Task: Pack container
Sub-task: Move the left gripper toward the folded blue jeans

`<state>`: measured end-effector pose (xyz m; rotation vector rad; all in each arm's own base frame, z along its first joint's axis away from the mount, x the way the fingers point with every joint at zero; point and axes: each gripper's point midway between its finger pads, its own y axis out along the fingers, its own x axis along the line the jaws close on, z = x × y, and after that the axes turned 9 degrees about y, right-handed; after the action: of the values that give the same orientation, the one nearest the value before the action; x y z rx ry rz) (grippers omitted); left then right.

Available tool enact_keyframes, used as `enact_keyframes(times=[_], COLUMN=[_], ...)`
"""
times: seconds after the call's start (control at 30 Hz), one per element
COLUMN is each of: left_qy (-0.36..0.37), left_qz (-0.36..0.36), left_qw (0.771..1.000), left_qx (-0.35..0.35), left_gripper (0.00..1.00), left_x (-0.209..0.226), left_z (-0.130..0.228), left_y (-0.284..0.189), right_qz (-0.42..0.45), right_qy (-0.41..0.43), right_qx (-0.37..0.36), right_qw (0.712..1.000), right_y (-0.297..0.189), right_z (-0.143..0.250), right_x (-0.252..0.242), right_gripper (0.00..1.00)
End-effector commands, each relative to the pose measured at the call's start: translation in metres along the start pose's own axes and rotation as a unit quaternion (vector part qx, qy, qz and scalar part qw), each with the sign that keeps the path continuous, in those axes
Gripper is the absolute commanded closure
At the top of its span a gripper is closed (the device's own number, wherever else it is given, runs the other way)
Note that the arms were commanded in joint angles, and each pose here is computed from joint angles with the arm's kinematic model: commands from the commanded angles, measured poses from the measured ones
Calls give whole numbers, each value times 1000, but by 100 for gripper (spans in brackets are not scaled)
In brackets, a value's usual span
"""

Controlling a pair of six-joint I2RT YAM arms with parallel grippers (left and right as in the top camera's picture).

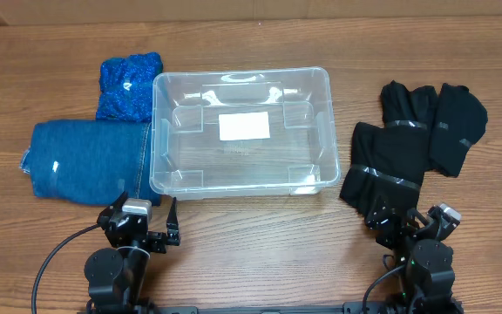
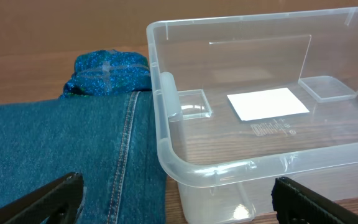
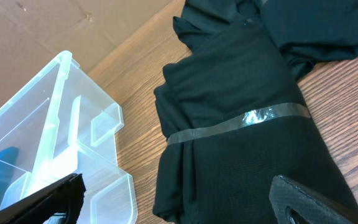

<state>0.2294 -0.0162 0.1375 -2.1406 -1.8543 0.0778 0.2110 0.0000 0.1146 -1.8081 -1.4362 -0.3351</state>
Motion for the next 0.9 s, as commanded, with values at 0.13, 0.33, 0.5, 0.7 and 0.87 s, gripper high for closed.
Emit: enact_keyframes(times=[0.13,0.33,0.5,0.7,0.87], left_qy=[6,6,6,-86,-138], left_qz=[5,5,5,57,-59], left_qw=[1000,1000,1000,995,988], left_qx=[-5,-5,-6,-3,35], left_gripper=[0,0,0,0,0], left_x=[-3,-3,-3,-20,33], left_z=[0,0,0,-2,-78], left_y=[0,0,0,-2,-32], right_qz=[6,6,6,6,6], right_qy=[3,3,3,3,3], right_qx=[0,0,0,0,0], right_qw=[1000,1000,1000,1000,1000], right_y=[2,2,2,2,2], right_z=[2,2,2,2,2], right_x=[-5,-5,-5,-5,-5], right_gripper=[0,0,0,0,0])
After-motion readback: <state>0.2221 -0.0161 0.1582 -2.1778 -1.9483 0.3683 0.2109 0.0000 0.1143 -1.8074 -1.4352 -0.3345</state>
